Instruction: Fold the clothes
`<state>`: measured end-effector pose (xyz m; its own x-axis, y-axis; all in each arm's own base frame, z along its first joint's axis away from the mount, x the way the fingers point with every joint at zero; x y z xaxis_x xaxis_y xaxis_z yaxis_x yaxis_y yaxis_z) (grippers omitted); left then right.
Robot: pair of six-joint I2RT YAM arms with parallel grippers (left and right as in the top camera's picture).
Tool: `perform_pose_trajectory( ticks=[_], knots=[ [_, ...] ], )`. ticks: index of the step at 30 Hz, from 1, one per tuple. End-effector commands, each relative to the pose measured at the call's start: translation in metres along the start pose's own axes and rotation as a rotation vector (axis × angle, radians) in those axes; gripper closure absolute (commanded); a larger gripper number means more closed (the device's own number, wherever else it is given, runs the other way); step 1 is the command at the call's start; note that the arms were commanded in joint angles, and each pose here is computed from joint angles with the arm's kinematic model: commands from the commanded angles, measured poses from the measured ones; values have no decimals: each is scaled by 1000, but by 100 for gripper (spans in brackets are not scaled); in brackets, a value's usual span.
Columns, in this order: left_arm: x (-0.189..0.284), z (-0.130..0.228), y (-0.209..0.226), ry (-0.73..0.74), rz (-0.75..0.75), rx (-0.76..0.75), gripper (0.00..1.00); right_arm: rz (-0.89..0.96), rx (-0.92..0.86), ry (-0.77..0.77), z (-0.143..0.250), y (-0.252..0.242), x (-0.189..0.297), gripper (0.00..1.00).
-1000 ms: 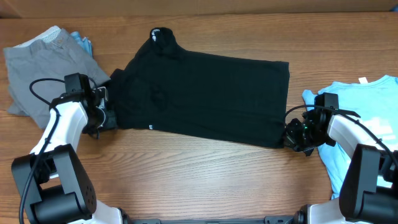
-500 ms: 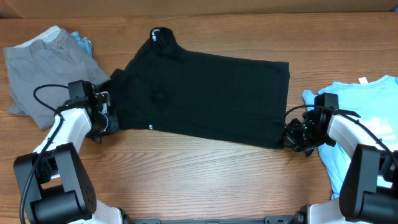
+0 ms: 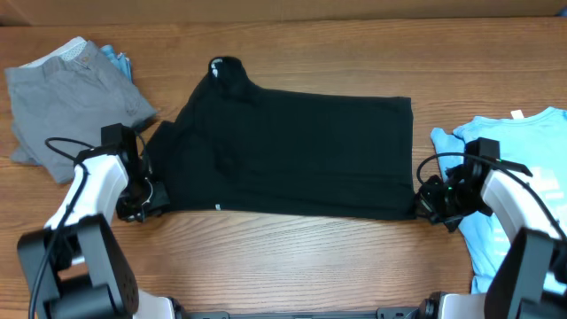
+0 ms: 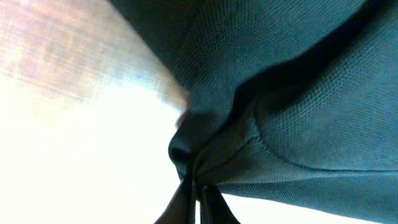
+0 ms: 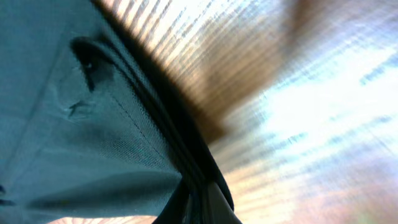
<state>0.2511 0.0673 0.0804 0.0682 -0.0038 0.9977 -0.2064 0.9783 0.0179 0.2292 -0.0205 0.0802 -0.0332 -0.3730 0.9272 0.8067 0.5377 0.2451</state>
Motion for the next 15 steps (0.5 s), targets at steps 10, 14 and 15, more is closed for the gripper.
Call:
perform_pose_trajectory(
  ticks=[10, 14, 15],
  knots=[
    [52, 38, 18, 6, -131, 139, 96, 97, -25, -77, 13, -18, 28, 96],
    [52, 47, 20, 52, -146, 154, 96, 117, -51, -62, 17, -22, 29, 96],
    [52, 48, 20, 57, -146, 155, 96, 119, -51, -63, 16, -22, 29, 96]
  ],
)
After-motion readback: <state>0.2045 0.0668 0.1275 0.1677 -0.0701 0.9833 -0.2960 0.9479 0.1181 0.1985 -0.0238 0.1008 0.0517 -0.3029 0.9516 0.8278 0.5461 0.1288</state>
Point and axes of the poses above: each gripper's point midway between its finger pads, its own x axis back along the fingers, its own y axis along the line the jaws close on, z = x × y, the point moved 6 cm from there along x, back along the fingers, and after that the axes turned 10 degrees about -x, right-handed, at the moved point
